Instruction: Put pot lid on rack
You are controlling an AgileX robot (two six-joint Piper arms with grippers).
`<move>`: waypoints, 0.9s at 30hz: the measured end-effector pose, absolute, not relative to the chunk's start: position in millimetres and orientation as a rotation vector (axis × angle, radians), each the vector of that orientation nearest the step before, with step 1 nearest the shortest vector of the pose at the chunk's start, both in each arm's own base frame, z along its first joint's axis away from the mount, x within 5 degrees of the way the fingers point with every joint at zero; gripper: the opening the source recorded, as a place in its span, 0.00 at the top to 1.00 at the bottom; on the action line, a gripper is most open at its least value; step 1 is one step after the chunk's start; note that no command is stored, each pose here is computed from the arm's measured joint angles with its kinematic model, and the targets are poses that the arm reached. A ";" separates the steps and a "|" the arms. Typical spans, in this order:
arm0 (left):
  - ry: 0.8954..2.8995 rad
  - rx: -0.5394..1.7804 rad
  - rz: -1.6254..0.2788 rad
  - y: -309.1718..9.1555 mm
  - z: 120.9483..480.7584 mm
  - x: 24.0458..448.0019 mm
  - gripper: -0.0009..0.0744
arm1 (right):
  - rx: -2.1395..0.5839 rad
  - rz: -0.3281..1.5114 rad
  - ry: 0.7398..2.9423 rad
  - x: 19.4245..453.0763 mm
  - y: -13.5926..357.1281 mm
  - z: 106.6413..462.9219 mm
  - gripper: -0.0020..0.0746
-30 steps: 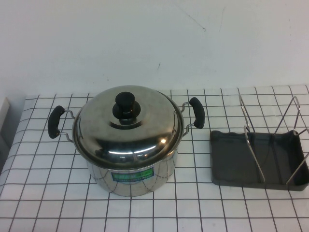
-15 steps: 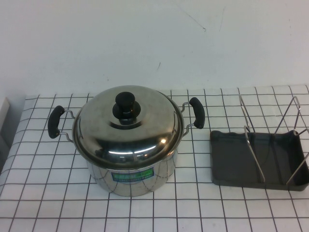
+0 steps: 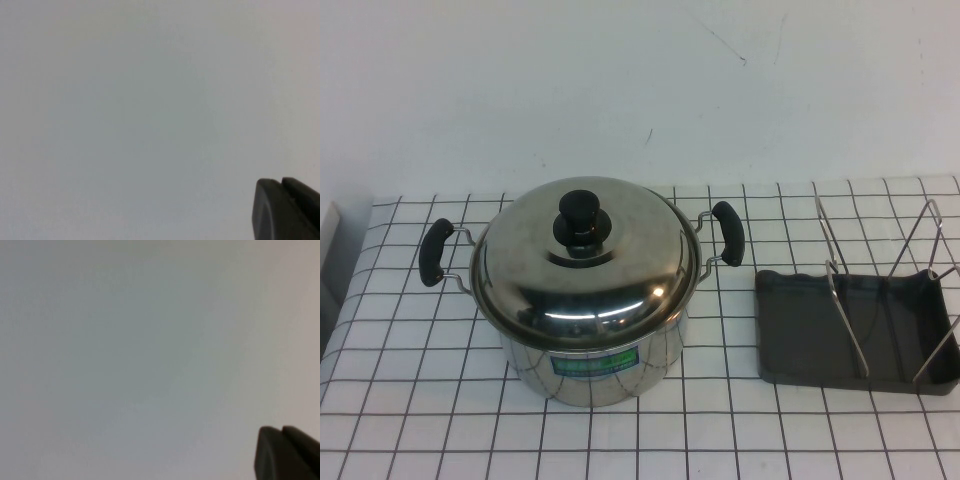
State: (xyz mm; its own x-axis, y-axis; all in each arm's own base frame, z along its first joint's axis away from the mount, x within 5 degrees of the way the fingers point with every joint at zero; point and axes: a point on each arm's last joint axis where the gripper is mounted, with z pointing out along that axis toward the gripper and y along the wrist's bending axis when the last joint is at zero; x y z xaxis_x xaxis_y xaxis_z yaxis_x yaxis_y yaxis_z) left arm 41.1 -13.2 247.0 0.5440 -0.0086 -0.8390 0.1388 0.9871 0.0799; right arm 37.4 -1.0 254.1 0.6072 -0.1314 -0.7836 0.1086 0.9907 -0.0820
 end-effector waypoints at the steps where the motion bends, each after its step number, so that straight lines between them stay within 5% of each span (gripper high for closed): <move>1: 0.994 0.132 -0.095 -12.7 247.0 41.2 0.99 | -0.027 -0.139 0.903 37.1 -0.9 254.5 0.98; 8: 0.999 -0.066 -0.238 -3.5 250.3 41.5 0.99 | -0.025 -0.140 1.024 38.8 -1.5 267.4 0.98; 17: 1.299 -0.133 -0.239 -1.3 287.7 35.2 0.99 | 0.000 -0.118 1.348 30.6 -2.5 314.8 0.98; 27: 1.692 -0.203 -0.265 -5.0 312.7 85.6 0.99 | -0.107 -0.142 1.742 51.0 -0.7 300.6 0.98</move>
State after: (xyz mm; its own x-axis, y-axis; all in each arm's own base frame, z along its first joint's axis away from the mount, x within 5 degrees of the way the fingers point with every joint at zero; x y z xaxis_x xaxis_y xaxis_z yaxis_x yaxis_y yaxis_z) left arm 85.6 -5.0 312.7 -0.1369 -0.2853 -0.9486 0.0185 0.9567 -0.2904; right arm 51.0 -0.7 300.6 -0.1753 -0.1517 -0.9727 0.0081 0.9878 -0.1556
